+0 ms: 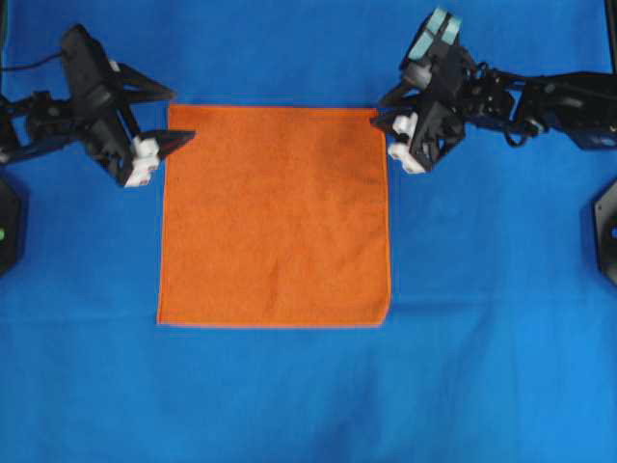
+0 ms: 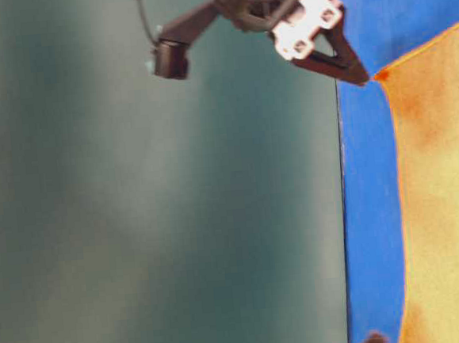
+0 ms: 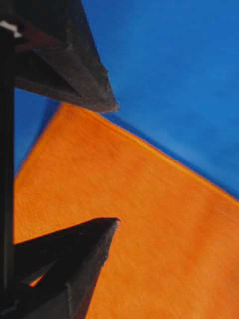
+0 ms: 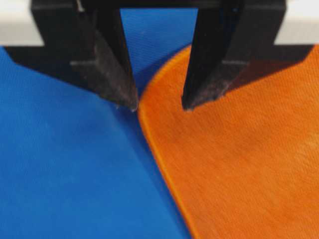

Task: Fold the orange towel.
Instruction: 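Move both grippers to the towel's far corners and grasp them, then pull both far corners toward the near edge, folding the towel in half, then release the corners and lift both grippers away, then grasp the folded strip's left and right ends with both grippers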

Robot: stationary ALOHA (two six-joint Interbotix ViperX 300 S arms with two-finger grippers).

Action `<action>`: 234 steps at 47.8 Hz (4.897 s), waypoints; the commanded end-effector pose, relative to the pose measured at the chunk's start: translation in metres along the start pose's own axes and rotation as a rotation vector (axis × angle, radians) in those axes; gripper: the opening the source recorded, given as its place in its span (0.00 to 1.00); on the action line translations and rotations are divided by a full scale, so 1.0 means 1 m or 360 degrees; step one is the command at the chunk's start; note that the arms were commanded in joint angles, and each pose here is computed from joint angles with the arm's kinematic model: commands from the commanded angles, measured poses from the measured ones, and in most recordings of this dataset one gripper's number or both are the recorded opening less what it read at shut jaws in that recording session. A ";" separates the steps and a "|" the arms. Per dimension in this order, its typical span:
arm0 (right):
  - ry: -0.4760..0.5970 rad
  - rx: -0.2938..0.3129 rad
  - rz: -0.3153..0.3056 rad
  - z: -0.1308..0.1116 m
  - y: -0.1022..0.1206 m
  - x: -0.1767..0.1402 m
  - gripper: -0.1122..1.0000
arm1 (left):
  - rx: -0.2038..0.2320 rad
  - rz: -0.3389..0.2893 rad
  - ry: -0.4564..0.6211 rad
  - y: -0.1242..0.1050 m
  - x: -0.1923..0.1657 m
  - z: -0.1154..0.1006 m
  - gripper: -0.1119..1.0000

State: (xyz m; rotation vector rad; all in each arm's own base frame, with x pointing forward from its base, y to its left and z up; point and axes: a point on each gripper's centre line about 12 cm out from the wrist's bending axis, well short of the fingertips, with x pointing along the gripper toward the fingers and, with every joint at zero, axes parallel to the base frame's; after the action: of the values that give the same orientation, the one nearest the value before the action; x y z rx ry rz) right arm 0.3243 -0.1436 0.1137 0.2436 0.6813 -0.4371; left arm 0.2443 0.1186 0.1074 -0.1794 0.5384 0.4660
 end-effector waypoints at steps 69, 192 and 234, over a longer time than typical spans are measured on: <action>-0.0232 -0.0019 0.0096 0.017 0.021 -0.031 0.12 | 0.0099 -0.0110 0.0073 -0.022 -0.025 0.026 0.11; -0.0028 -0.0078 0.0490 -0.020 0.120 -0.063 0.66 | 0.0214 -0.0652 0.0284 -0.124 -0.062 -0.012 0.68; 0.0162 -0.0079 0.0387 -0.047 0.111 -0.019 0.24 | 0.0130 -0.0391 0.0525 -0.090 -0.018 -0.045 0.24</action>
State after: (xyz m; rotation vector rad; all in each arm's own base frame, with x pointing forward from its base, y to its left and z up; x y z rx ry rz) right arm 0.3307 -0.0227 0.0912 0.3040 0.7853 -0.1841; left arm 0.2491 0.0183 0.0799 -0.2457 0.8547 0.1721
